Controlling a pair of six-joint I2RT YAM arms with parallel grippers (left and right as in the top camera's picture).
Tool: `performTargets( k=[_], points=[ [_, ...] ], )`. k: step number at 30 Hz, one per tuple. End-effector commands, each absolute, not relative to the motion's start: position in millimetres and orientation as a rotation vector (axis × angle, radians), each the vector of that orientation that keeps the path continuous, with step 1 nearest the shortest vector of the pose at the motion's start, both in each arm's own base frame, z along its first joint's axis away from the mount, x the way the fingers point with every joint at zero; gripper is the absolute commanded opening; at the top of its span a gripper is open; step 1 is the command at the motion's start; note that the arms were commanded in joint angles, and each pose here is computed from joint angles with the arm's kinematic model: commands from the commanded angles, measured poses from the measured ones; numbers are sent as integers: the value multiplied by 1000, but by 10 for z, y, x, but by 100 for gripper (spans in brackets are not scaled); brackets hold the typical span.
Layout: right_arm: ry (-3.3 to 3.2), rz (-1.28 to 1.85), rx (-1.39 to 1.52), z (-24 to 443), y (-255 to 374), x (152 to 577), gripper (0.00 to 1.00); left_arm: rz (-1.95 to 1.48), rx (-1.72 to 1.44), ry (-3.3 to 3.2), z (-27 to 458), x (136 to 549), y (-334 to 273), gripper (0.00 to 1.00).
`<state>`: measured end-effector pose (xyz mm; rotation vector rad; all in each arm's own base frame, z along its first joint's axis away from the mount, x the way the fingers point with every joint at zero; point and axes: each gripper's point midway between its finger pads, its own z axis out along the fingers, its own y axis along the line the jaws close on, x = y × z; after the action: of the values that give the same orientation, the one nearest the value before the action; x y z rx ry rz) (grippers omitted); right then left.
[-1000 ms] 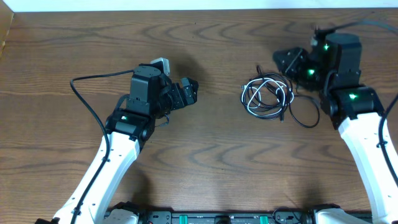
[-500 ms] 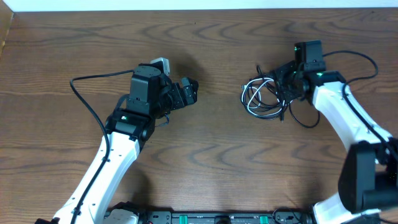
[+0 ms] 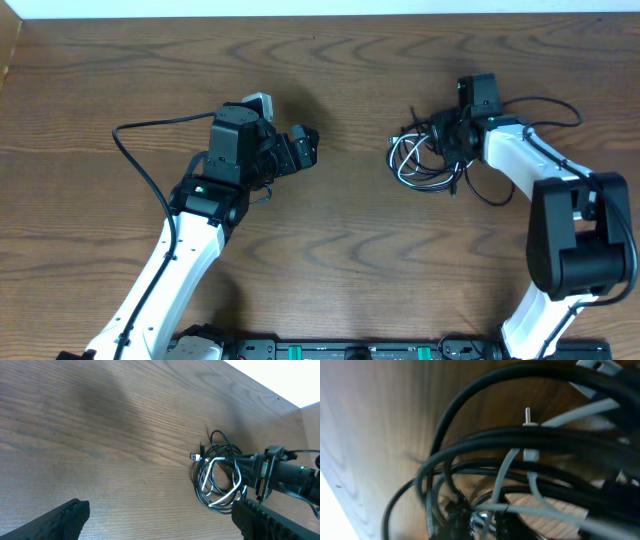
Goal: Untangle cables
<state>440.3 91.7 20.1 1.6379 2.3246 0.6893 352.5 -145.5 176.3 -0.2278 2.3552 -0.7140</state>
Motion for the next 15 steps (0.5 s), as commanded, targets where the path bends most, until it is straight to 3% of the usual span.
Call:
performTargets(
  k=[1,8,15],
  points=[
    [2365,710,1569,210,947,4400,1,-728,-203,2335,1862,3563,-1490,97],
    [2369,1021,945,1018,1317,4664,1,-729,-203,2335,1862,3563,-1490,97],
    [2277,999,382,2044,1562,4354,2,-728,-203,2335,1862,3563,-1490,97]
  ],
)
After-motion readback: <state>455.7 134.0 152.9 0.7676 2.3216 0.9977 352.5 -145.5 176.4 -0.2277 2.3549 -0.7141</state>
